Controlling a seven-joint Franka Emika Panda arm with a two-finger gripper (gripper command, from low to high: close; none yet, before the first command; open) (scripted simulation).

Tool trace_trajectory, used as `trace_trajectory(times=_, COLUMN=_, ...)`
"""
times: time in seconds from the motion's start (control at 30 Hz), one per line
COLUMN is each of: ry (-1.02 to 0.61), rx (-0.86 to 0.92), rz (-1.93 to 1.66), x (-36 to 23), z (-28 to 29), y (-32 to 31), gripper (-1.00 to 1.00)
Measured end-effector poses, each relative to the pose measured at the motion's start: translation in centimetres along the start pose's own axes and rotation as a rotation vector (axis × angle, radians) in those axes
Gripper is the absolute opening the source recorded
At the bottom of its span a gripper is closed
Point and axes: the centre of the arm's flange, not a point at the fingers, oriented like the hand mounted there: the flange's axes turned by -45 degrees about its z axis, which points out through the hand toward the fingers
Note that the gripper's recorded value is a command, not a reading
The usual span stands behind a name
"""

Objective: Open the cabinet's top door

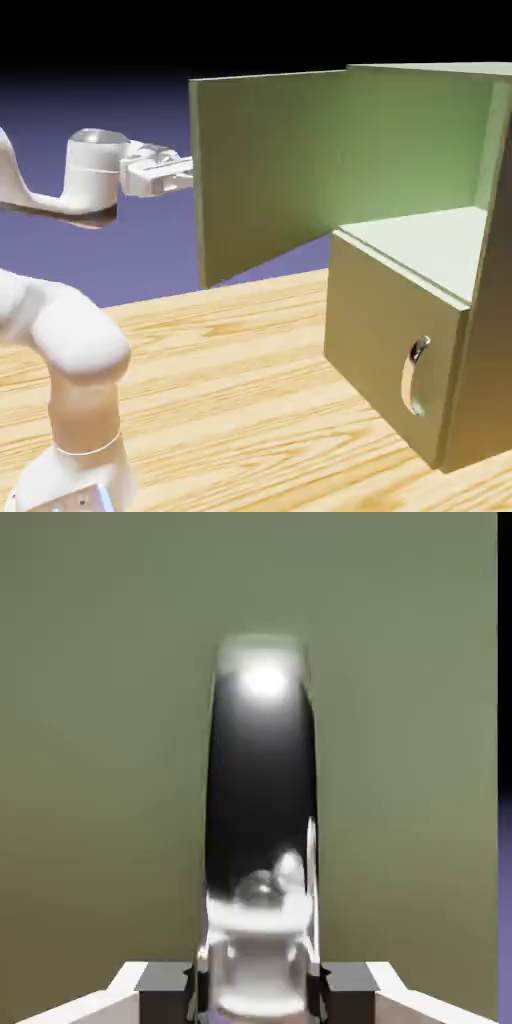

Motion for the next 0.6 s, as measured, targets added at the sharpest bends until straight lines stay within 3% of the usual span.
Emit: trace_trajectory(times=0.6, ry=0.0, rx=-0.332, rz=0.0, x=0.0, z=-10.6, y=-6.7, gripper=-1.0)
